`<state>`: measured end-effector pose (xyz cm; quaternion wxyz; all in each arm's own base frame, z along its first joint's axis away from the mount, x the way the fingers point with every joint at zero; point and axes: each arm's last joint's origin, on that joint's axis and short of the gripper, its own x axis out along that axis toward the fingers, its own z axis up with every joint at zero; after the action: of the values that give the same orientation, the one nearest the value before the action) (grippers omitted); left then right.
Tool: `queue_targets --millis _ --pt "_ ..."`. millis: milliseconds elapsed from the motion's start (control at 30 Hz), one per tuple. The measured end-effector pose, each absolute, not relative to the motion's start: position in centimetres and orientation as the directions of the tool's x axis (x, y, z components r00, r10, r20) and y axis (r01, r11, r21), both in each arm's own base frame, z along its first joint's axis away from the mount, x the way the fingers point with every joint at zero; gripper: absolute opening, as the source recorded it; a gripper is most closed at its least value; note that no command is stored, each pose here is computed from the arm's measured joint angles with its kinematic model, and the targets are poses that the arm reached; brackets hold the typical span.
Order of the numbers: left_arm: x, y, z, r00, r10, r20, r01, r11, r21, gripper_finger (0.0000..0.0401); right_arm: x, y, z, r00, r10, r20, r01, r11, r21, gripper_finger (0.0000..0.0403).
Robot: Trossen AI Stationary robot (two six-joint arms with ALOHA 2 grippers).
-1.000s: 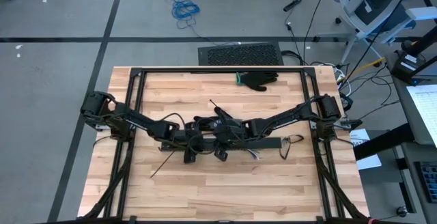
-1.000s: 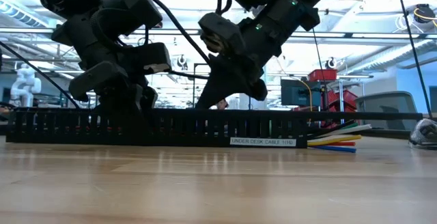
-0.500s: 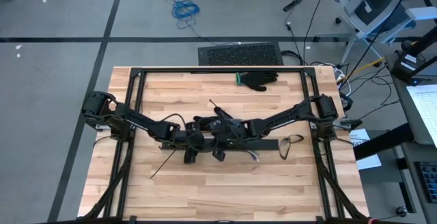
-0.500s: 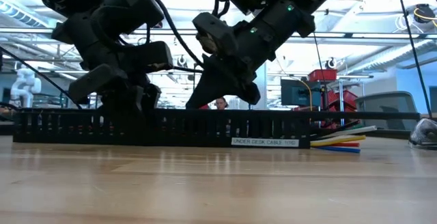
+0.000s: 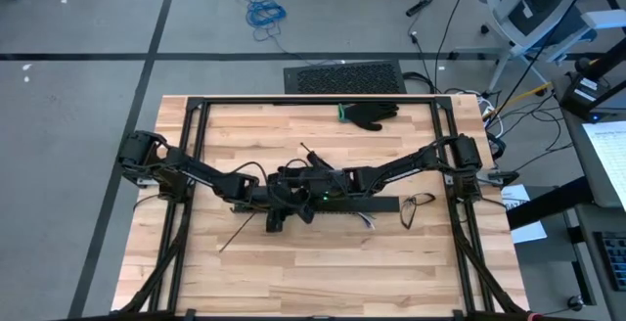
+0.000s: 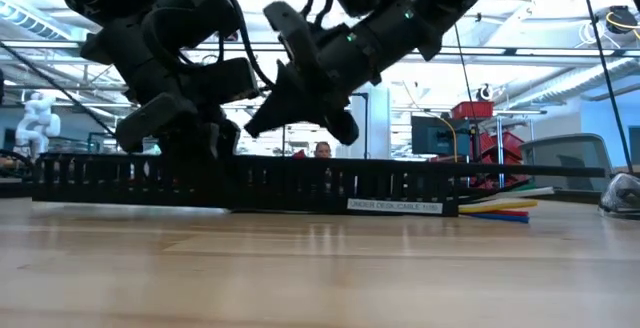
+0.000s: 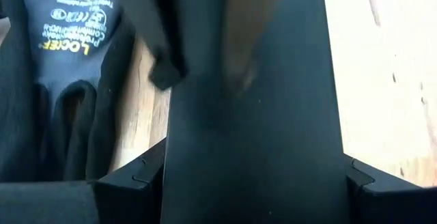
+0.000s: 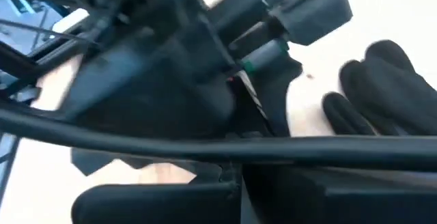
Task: Ziptie cables
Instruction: Close the black cable duct
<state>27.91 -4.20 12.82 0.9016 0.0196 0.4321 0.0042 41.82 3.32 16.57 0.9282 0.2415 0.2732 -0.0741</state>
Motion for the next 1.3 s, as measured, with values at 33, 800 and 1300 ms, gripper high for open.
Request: queue_targets --millis 33,800,1300 --pt "27.9 -4.2 12.8 0.624 0.027 -0.781 0.008 0.999 0.041 0.0236 41.9 3.4 16.8 0.843 -0.001 -0.539 0.264 0.873 0.411 0.0000" --pt "27.9 -4.1 12.8 0.621 0.037 -0.783 -0.040 0.999 0.016 0.0236 34.1 4.4 22.3 0.372 0.009 -0.928 0.277 0.953 0.120 0.0000" --pt "27.9 -4.1 12.8 0.625 0.054 -0.779 -0.052 0.998 0.028 0.0236 33.3 4.7 20.1 0.360 -0.052 -0.932 0.326 0.943 0.073 0.0000"
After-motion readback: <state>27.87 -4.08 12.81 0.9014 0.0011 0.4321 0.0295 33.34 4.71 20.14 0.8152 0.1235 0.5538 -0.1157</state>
